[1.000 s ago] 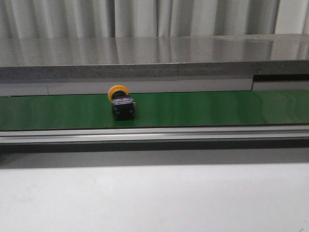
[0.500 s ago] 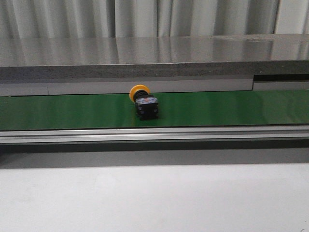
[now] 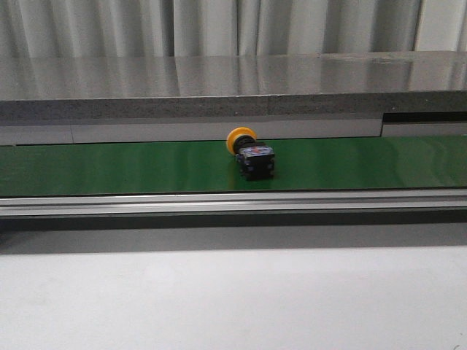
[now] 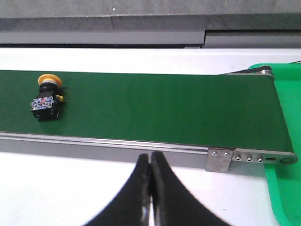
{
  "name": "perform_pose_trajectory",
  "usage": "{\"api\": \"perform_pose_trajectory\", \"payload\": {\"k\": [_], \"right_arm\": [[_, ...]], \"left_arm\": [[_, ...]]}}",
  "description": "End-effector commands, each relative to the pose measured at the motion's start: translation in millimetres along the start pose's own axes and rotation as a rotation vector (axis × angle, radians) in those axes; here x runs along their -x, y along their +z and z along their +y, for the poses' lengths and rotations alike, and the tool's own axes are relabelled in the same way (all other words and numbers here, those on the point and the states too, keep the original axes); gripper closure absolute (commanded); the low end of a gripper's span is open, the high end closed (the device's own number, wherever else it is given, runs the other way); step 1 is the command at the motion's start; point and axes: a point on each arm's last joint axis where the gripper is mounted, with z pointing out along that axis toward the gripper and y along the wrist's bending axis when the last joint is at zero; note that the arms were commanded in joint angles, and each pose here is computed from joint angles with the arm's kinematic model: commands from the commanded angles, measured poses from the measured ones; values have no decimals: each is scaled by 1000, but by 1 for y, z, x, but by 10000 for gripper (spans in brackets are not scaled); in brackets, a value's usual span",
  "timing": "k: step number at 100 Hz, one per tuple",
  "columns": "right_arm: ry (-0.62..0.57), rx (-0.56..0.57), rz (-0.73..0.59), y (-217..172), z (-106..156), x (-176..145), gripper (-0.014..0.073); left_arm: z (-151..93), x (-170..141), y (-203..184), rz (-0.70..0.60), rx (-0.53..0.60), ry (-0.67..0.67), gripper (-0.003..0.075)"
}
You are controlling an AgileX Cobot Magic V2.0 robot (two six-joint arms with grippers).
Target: Move button from left to right
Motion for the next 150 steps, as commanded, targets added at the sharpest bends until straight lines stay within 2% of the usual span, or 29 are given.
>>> {"api": "perform_pose_trajectory", "payload": {"k": [1,28,38,47,62,69,81,101,135,150], "right_arm": [[-19,1,-29,5,2,24,662],[-17,-3,26,24,2,33,656],[-16,-3,31,24,1,32,585],[-17,-3,32,24,2,32,419],[-17,-3,38,24,1,32,29],[-15,-2,37,24,2,32,-75],[10,13,47,24,3,31,-39],[-7,14,71,33,4,39,-39],[-104,27,284,114,3,60,-39],[-105,31,349,149,2,65,-39]], "left_arm": [[1,16,-2,-103,14,-13,740],[1,16,-2,-103,14,-13,740],[1,16,-2,-103,14,-13,740],[1,16,-2,-103,14,-13,740],[1,16,-2,-103,14,-13,740],[1,16,-2,-103,14,-13,740],[1,16,-2,-103,14,-13,740],[1,16,-2,-103,14,-13,740],[1,16,-2,-103,14,-13,740],[1,16,-2,-103,14,-13,740]]}}
